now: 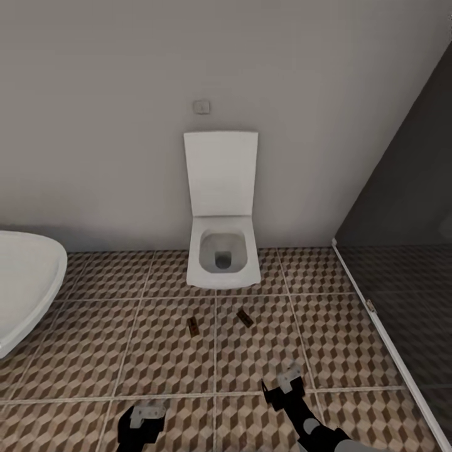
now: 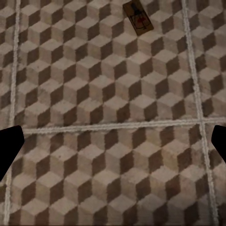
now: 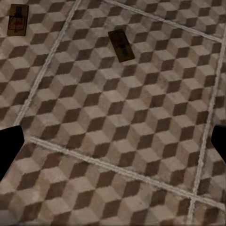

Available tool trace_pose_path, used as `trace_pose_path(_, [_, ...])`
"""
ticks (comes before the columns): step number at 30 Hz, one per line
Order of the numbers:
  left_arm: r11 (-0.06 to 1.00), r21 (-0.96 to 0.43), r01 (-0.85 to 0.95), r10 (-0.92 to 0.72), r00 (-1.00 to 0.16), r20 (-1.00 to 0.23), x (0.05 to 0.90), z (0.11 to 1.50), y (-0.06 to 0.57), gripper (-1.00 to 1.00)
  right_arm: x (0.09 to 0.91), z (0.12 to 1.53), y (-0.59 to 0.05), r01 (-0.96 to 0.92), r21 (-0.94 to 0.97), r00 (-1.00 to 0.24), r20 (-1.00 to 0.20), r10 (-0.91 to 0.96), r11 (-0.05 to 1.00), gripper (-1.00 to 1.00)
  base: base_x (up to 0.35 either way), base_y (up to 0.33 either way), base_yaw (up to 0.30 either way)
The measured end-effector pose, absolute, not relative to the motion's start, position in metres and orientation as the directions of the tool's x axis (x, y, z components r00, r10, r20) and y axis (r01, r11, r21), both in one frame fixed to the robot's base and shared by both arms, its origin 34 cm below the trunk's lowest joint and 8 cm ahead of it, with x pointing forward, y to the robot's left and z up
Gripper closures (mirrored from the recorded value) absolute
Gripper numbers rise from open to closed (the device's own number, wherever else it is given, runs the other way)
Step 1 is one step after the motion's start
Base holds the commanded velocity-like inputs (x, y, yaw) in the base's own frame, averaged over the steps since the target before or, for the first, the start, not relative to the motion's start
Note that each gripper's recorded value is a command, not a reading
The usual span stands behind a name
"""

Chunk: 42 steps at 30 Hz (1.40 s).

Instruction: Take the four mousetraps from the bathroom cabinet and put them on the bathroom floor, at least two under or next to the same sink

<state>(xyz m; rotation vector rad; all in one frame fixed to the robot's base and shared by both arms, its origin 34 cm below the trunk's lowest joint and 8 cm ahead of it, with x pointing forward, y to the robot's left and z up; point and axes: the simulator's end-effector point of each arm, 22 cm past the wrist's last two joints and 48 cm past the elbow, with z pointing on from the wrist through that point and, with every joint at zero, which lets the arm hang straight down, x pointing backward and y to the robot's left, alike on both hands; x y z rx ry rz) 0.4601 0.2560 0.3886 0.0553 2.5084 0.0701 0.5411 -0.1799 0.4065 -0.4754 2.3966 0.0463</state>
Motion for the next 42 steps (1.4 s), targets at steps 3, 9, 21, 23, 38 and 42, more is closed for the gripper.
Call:
trace_pose_path(3, [0.998, 0.066, 0.021, 0.056, -0.809, -0.585, 0.455, 0.393, 0.258, -1.0, 0.538, 0.411, -0.189, -0.345, -0.1, -0.701, -0.634, -0.328, 0.933, -1.0, 0.0, 0.0, 0.0])
trace_pose_path(9, [0.997, 0.081, 0.018, 0.061, -0.826, -0.56, 0.432, 0.401, 0.269, -1.0, 0.522, 0.416, -0.204, -0.339, -0.11, -0.714, -0.616, -0.332, 0.934, -1.0, 0.0, 0.0, 0.0])
trace_pose_path(21, [0.993, 0.112, -0.019, 0.045, -0.841, -0.539, 0.414, 0.42, 0.295, -1.0, 0.491, 0.428, -0.223, -0.214, -0.083, -0.783, -0.582, -0.221, 0.973, -1.0, 0.0, 0.0, 0.0])
trace_pose_path(23, [0.992, 0.12, -0.048, 0.025, -0.841, -0.54, 0.413, 0.424, 0.303, -1.0, 0.489, 0.431, -0.227, -0.174, -0.077, -0.794, -0.579, -0.186, 0.982, -1.0, 0.0, 0.0, 0.0])
trace_pose_path(38, [0.984, 0.138, -0.11, -0.015, -0.83, -0.558, 0.419, 0.457, 0.324, -1.0, 0.495, 0.463, -0.234, -0.102, -0.068, -0.797, -0.592, -0.122, 0.993, -1.0, 0.0, 0.0, 0.0])
trace_pose_path(42, [0.984, 0.138, -0.111, -0.015, -0.827, -0.562, 0.421, 0.465, 0.324, -1.0, 0.497, 0.472, -0.234, -0.1, -0.069, -0.793, -0.597, -0.122, 0.993, -1.0, 0.0, 0.0, 0.0])
